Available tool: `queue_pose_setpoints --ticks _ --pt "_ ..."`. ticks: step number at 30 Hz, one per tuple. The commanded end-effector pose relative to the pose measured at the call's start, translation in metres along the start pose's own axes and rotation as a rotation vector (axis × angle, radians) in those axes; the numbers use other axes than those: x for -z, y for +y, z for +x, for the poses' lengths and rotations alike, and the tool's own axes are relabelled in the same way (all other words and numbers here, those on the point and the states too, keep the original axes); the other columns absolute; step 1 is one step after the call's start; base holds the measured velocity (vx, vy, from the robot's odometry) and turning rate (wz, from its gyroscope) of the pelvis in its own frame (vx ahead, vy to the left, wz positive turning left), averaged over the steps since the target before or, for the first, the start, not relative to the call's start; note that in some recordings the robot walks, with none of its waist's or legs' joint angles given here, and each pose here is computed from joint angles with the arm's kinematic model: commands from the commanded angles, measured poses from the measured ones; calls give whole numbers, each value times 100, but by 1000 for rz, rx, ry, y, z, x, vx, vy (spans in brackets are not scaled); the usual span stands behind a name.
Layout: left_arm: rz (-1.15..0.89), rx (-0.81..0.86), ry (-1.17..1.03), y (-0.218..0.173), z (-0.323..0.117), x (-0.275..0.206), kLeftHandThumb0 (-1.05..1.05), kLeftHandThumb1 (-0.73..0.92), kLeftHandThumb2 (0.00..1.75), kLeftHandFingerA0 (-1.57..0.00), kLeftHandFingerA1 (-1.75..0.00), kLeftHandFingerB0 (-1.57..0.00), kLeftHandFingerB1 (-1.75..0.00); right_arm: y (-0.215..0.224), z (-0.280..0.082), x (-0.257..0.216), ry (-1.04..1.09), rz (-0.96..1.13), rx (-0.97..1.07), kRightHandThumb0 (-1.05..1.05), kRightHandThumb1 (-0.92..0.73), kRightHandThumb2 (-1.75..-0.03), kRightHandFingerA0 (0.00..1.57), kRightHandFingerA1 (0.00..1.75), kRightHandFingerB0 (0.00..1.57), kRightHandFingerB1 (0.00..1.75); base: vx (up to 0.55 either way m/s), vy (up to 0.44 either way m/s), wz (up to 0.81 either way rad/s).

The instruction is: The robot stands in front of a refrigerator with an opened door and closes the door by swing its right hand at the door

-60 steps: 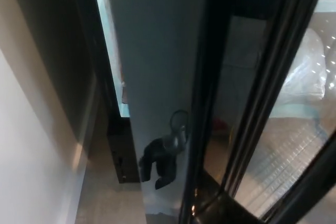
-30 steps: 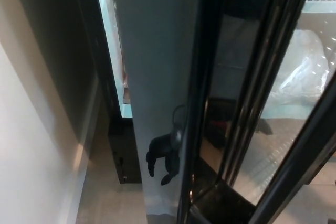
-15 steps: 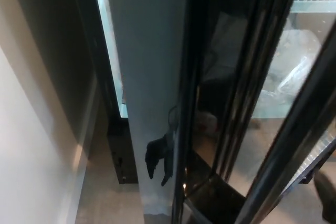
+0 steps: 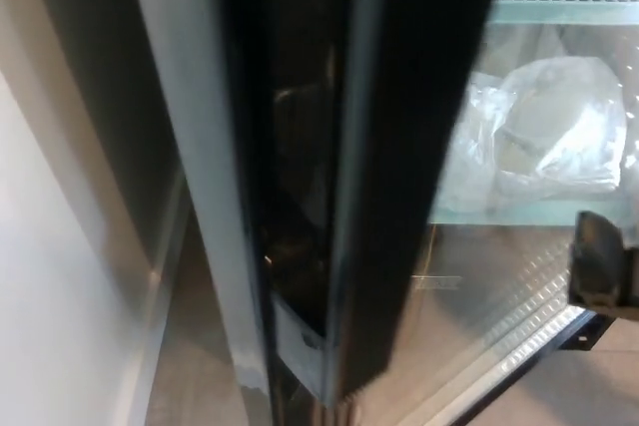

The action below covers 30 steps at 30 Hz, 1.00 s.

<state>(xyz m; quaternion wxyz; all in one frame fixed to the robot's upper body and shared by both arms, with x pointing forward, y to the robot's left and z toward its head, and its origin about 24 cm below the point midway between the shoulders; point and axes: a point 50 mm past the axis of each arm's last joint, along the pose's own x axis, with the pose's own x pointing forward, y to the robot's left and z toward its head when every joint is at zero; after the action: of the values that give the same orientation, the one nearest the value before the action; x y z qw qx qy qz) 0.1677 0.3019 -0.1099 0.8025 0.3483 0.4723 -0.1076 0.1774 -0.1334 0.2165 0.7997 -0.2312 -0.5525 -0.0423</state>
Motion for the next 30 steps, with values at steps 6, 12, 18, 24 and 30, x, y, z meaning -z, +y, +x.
queue_pose_setpoints --ticks 6,12,18,24,30 --pt "44 12 10 1 -1 3 -51 61 91 -33 -51 -23 -44 103 38 62 -96 -482 -686 -86 -89 -114 0 6 0 7 0 0 0" --pt "74 27 9 -5 0 1 -55 63 92 -33 -50 -24 -44 128 16 167 299 -676 -1007 -80 -78 -99 0 7 0 11 0 0 0" --pt "76 28 2 -6 1 -2 -54 62 91 -32 -49 -25 -45 118 -2 195 486 -724 -1106 -76 -92 -70 0 13 0 21 0 0 0" --pt "74 27 -8 -3 1 -4 -51 62 93 -36 -52 -25 -45 102 -29 214 597 -764 -1175 -85 -80 -116 0 14 1 17 0 0 0" --pt "84 28 -8 -4 1 -3 -50 62 93 -35 -52 -24 -45 83 -35 218 585 -767 -1180 -89 -82 -113 4 13 5 16 0 0 0"
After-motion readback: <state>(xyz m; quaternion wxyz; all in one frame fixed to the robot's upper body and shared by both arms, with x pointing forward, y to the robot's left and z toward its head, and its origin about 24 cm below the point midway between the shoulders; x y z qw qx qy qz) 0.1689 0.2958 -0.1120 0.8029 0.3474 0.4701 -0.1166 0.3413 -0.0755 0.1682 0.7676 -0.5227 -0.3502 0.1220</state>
